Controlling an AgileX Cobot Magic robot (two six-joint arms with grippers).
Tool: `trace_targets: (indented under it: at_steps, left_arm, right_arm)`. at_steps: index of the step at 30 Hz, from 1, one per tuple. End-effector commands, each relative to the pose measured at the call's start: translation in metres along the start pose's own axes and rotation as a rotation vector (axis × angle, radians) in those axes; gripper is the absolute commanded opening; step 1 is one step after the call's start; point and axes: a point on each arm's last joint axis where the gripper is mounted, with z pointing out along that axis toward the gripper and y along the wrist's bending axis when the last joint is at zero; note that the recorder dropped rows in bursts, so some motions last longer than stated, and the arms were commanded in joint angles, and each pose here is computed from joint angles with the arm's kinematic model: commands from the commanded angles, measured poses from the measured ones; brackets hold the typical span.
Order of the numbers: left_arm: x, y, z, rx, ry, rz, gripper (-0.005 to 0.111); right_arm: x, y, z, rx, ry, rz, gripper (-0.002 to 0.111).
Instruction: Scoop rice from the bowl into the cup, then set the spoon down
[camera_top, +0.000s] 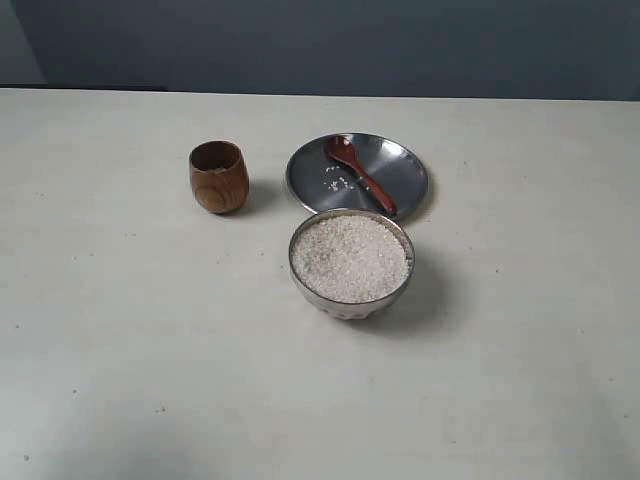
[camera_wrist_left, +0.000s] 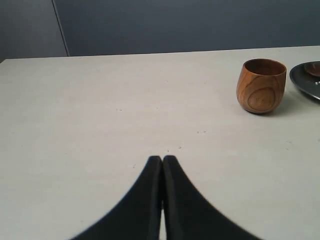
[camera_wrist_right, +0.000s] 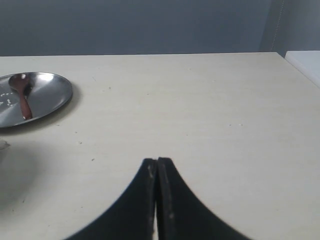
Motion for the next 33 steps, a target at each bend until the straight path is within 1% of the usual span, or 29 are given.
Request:
trace_targets:
  at_steps: [1,10,33]
  left_arm:
    - [0.0008,0.0001,0.0002,-0.002,-0.006,-0.004,0.000]
    - [0.0008,0.0001,0.0002,-0.002,-0.006,-0.004,0.000]
    - [0.0008,0.0001,0.0002,-0.002,-0.006,-0.004,0.000]
  right_arm:
    - [-0.0001,-0.0003,0.0000,0.005,-0.009,0.001,0.000]
    - [-0.0003,0.0008,0.0000,-0.014,-0.011,-0.005,0.000]
    - [-0.0001,0.0008,0.0000,-0.014,-0.009,-0.005,0.000]
